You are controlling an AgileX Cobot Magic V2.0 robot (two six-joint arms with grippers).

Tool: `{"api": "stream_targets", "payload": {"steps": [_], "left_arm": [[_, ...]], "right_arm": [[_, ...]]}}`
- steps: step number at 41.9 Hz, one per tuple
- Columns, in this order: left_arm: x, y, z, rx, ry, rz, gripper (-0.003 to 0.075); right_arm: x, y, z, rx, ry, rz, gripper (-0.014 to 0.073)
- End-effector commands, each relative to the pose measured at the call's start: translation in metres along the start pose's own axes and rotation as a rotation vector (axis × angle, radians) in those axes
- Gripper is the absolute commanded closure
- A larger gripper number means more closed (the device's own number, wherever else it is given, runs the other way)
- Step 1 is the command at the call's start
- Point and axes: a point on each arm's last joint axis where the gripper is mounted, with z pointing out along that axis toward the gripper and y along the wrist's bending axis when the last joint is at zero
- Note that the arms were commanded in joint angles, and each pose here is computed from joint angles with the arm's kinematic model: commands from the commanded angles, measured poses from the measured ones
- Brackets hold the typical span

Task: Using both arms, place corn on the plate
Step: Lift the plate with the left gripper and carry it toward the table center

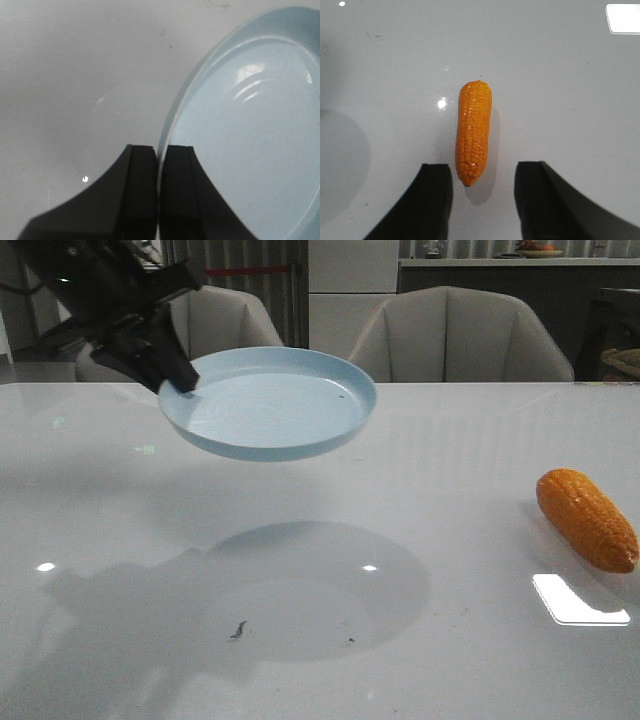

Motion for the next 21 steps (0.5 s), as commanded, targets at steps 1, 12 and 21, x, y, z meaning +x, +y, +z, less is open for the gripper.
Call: {"api": "stream_targets", "payload": {"steps": [1, 12, 21], "left_arm": [[-0.008, -0.033, -0.010, 0.061, -0.073, 0.030, 0.0625], [0.009, -0.053, 0.046, 0.067, 0.057, 0.085, 0.0624], [0.017, -0.048, 0.070, 0.003, 0.124, 0.144, 0.0538]], "right_arm": [[-0.016, 0.001, -0.006, 0.000, -0.104, 0.005, 0.0182], [-0.016, 0.001, -0.006, 0.000, -0.104, 0.005, 0.0182], [-0.016, 0.001, -0.006, 0.000, -0.102, 0.005, 0.0182]]}}
